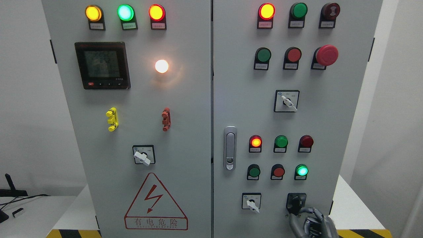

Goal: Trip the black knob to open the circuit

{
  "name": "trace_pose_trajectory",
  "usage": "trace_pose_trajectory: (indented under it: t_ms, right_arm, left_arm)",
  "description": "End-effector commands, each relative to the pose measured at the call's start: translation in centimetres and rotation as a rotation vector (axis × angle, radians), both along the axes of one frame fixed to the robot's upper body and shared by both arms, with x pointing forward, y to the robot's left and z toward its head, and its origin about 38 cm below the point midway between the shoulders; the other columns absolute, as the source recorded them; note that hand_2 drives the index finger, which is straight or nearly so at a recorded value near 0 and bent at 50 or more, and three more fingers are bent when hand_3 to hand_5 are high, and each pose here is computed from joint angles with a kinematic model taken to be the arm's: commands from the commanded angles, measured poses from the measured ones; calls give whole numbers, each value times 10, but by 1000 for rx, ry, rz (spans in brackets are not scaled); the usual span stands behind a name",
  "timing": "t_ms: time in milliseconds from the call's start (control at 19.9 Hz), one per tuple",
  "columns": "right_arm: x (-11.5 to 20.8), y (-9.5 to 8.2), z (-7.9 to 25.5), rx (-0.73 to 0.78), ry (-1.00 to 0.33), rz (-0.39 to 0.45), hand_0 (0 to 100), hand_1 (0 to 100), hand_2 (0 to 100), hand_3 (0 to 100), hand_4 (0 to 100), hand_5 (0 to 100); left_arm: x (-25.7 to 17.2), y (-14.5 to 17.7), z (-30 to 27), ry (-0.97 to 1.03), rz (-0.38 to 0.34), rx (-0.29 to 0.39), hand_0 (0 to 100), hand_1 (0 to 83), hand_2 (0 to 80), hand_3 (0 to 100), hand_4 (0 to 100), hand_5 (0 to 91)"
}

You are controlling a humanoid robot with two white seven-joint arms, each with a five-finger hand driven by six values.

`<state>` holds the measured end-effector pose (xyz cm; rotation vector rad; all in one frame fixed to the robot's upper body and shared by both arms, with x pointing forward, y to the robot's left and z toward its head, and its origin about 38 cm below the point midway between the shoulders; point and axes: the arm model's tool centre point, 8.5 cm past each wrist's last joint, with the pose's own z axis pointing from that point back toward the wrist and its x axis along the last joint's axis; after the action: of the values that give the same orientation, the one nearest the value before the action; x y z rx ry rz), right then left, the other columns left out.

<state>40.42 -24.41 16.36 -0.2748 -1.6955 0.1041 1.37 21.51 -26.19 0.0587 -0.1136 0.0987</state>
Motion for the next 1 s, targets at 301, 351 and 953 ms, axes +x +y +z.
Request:
trace_pose_trajectory:
  t_ms: [301,351,953]
  right_arm:
    - [0,-1,1,16,-5,-12,435,664,474,1000,1000,1000]
    - [0,-1,1,16,-5,-11,436,664,474,1000,1000,1000]
    - [0,-1,1,14,-5,-11,440,664,476,1000,1000,1000]
  left_arm:
    - [0,1,0,-1,5,1,120,389,0,0,0,0]
    - [0,0,0,-1,5,0,120,389,0,0,0,0]
    - [0,1,0,-1,5,1,120,389,0,0,0,0]
